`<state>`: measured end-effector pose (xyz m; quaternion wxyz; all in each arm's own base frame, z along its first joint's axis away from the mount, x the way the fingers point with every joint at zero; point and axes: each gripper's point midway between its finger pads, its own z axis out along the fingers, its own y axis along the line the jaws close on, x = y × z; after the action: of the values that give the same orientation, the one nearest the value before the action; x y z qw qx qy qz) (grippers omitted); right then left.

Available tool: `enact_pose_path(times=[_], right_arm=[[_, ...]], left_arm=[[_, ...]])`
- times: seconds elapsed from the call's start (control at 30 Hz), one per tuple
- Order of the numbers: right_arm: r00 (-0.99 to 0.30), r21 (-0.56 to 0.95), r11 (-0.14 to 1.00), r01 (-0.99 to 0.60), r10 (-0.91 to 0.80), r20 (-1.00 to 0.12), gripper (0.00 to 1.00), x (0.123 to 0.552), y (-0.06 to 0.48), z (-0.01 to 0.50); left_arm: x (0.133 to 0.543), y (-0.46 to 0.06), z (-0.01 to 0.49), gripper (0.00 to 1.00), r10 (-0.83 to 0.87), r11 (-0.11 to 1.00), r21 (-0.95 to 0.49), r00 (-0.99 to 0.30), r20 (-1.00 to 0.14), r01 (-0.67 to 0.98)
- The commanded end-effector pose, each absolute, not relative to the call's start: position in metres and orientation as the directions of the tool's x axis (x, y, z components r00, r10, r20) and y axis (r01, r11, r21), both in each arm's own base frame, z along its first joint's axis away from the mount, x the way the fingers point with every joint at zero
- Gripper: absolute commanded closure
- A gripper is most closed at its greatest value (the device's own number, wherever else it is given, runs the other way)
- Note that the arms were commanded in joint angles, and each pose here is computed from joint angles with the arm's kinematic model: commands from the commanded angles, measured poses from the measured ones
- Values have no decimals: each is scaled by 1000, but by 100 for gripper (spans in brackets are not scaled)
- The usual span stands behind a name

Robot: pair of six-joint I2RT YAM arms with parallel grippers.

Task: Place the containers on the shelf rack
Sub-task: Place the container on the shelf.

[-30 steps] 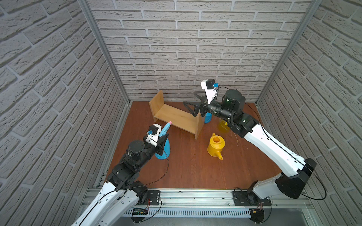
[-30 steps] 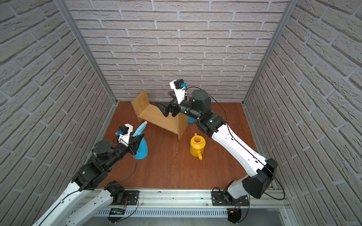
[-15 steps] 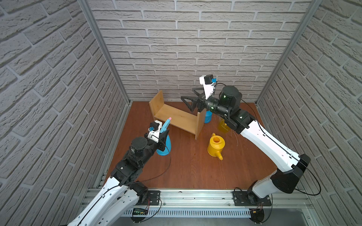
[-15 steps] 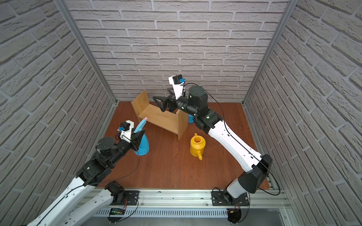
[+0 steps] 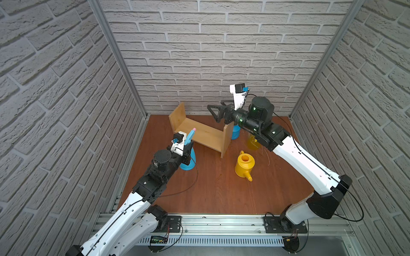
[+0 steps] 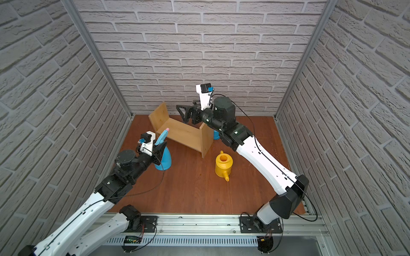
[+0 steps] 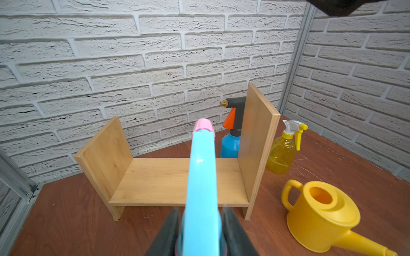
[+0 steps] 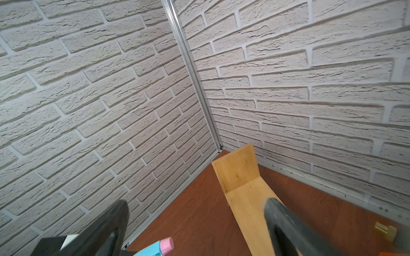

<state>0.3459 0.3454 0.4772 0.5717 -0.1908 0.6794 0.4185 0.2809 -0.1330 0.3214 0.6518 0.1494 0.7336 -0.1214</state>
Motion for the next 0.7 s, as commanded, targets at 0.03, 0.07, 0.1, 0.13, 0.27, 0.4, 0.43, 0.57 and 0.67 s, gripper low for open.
enact_pose_path(times=[0.03, 0.07, 0.1, 0.13, 0.27, 0.4, 0.43, 0.57, 0.67], right_arm=[[-198, 304, 618, -725, 236, -951, 1, 339, 325, 500], [-190, 295, 625, -723, 231, -954, 1, 340, 325, 498], [-174, 282, 627, -726, 229, -958, 1, 341, 325, 499], [-164, 269, 622, -735, 222, -961, 1, 342, 329, 499], [-168, 253, 585, -770, 197, -966, 1, 339, 339, 504], [-155, 228, 554, -801, 175, -972, 1, 327, 346, 500], [-147, 208, 550, -809, 153, -977, 1, 322, 348, 499], [-149, 152, 556, -817, 50, -988, 1, 311, 344, 481], [-144, 125, 571, -812, 10, -989, 1, 307, 338, 471]], left_arm=[[295, -129, 339, 100, 21, 938, 3, -46, -999, 348], [296, -129, 340, 100, 30, 937, 13, -43, -999, 348], [299, -128, 340, 100, 40, 938, 24, -38, -998, 346], [302, -127, 340, 100, 47, 939, 32, -35, -998, 342], [307, -125, 341, 100, 51, 934, 40, -20, -998, 354], [318, -115, 343, 100, 63, 947, 63, 8, -998, 316], [322, -113, 344, 100, 55, 947, 55, 8, -998, 315], [341, -116, 340, 100, 59, 934, 49, -17, -998, 355], [360, -115, 339, 100, 63, 934, 55, -12, -998, 352]])
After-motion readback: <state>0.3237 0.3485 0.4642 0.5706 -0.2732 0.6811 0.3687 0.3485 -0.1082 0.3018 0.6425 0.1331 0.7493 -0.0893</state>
